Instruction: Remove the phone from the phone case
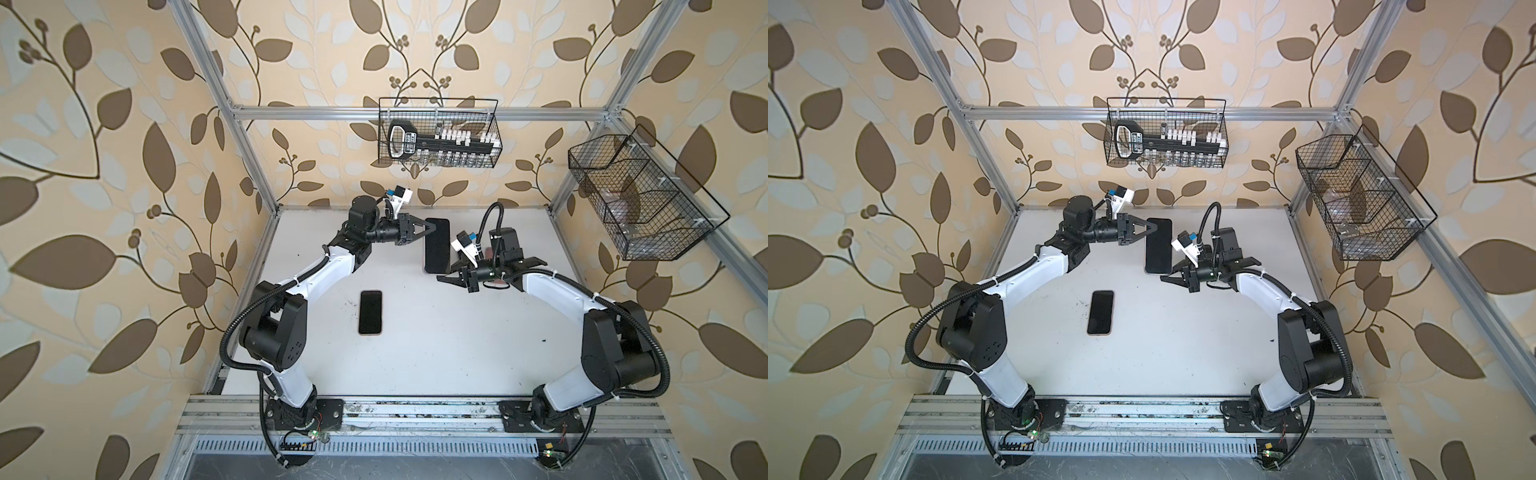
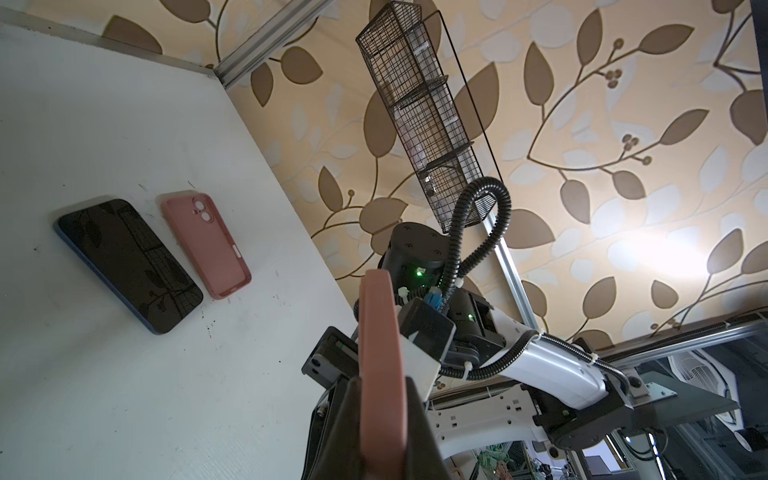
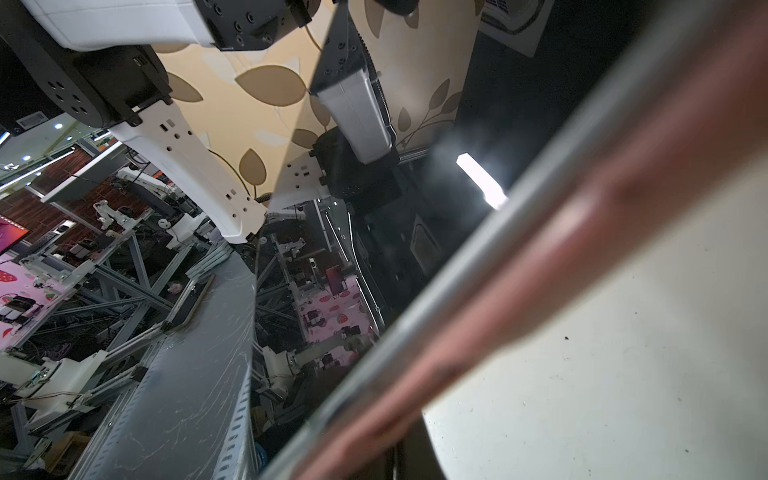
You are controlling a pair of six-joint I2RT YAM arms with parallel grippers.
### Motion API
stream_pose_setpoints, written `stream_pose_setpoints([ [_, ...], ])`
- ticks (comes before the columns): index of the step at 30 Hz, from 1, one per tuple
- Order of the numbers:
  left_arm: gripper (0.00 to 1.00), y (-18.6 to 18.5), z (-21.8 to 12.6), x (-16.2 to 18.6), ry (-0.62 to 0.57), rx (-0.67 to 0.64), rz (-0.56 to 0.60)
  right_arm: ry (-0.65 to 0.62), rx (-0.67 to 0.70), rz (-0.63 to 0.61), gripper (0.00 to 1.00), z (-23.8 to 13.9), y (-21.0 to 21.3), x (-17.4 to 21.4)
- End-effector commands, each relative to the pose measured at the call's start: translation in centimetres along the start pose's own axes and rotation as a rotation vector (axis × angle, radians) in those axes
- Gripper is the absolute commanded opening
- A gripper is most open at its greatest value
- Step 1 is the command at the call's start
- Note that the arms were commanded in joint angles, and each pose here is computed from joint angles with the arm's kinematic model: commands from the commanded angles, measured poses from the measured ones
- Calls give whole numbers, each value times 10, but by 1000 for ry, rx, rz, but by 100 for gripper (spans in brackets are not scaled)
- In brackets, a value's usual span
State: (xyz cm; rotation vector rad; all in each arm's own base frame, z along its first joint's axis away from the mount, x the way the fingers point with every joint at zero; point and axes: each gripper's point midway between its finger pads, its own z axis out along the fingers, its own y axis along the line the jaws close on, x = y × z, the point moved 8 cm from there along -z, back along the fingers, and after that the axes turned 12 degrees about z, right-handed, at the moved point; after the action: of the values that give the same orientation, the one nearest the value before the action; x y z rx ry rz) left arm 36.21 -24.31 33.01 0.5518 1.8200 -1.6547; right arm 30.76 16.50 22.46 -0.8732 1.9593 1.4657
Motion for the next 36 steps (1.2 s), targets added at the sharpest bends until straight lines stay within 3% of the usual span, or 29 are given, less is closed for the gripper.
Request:
stream_pose_setpoints([
  [1,0,-71,2,-7,48,211,174,43,69,103,6,2,-12,18],
  [12,0,-65,0,-10,19,176,148,-4,107,134,26,-15,0,17],
  [26,0,-46,-44,-18,-205,-62,20,-90,137,153,36,-30,19,13],
  [36,0,-42,-81,-3,-432,-207,-98,-196,173,169,53,-37,32,8],
])
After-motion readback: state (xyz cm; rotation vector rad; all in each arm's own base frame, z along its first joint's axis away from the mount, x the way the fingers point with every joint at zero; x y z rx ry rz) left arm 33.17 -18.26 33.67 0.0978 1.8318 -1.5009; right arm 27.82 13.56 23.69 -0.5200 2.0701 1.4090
